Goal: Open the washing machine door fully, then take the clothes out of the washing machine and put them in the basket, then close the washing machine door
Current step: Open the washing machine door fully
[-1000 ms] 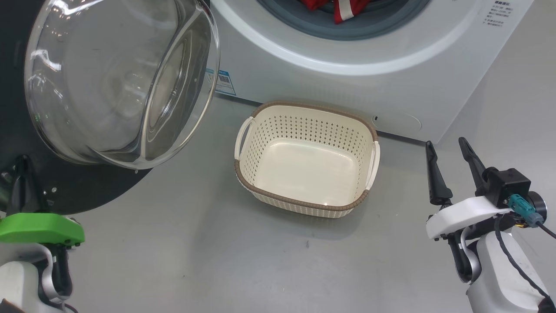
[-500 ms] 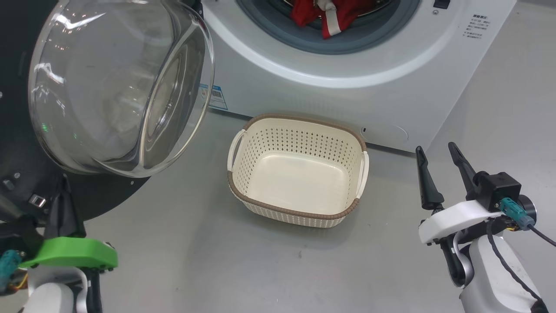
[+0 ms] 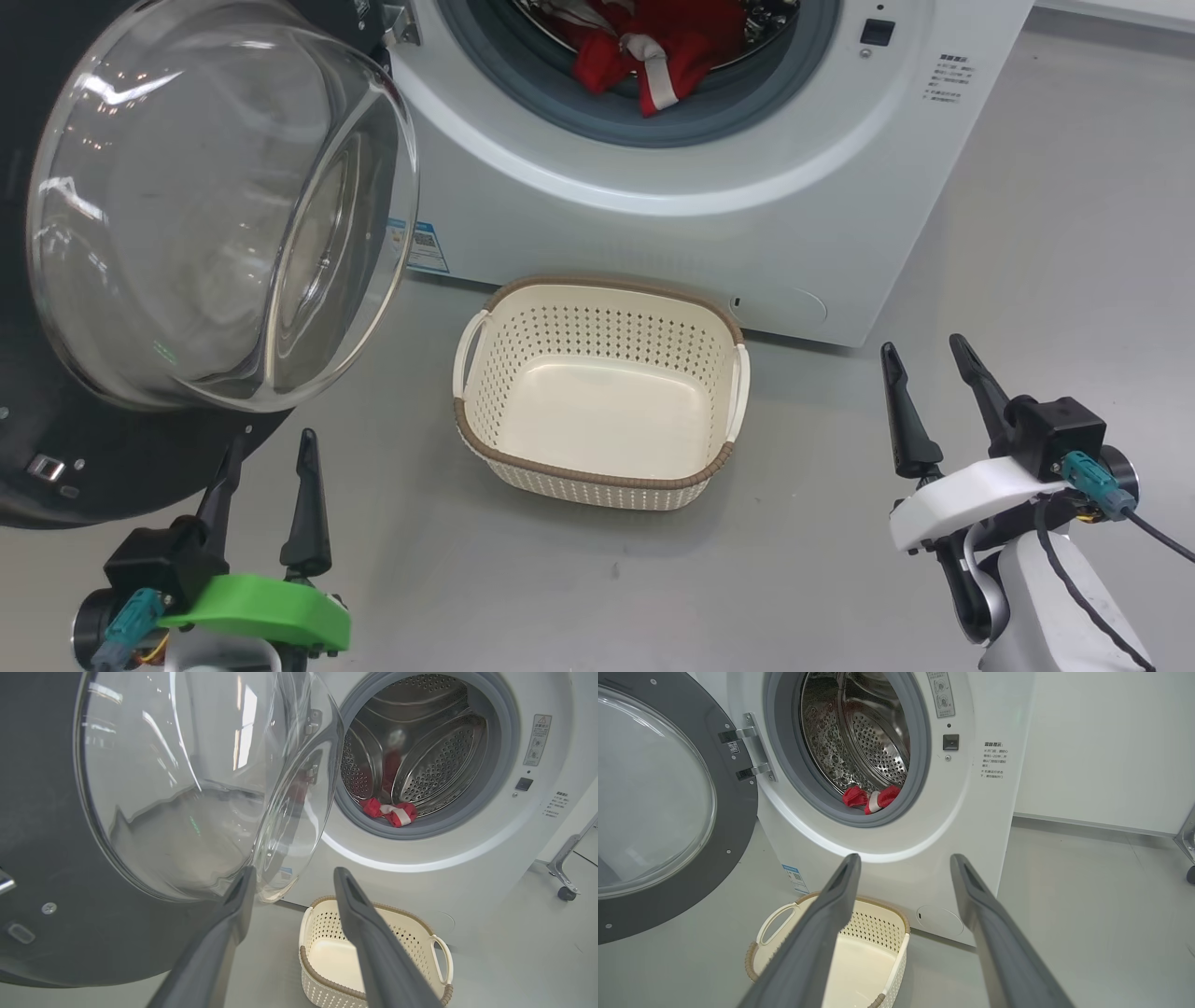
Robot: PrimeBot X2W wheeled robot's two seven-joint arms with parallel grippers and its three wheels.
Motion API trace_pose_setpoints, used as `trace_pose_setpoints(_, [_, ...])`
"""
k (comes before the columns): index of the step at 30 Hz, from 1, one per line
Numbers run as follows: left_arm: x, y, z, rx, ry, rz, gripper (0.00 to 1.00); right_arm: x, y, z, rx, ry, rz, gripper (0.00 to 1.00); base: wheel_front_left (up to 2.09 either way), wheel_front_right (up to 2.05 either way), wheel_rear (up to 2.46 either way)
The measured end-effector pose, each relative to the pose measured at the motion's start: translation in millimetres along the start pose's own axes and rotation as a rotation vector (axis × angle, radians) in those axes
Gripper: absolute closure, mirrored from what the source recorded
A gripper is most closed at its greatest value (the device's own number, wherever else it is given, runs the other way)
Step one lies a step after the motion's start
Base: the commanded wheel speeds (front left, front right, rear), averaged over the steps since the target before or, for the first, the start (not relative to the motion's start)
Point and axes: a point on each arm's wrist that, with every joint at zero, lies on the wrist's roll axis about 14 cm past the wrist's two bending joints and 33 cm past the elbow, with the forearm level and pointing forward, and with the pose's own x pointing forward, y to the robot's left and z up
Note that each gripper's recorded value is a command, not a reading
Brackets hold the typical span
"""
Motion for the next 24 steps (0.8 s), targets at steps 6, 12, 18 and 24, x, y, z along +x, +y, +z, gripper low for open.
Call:
trace_pose_setpoints(6, [2.4,-21.7,-3.2,0.003,0.019,-0.07,0.0,-13.8,-9.9,5.3,-0.003,-0.012,-0.035,0.0,0.0,0.0,0.0])
trace_pose_setpoints(12, [9.1,-42.3,-2.5,0.004,0.022,-0.14,0.0,-25.4,-17.3,9.5,-0.01,-0.023,-0.061,0.0,0.0,0.0,0.0])
trace_pose_setpoints(18, [15.7,-59.7,-6.6,0.016,0.045,-0.2,0.0,-41.3,-30.1,10.8,-0.013,-0.026,-0.106,0.0,0.0,0.0,0.0])
trace_pose_setpoints(24, [21.4,-76.6,-13.3,0.035,0.074,-0.258,0.0,-54.6,-40.8,14.5,-0.014,-0.036,-0.147,0.0,0.0,0.0,0.0])
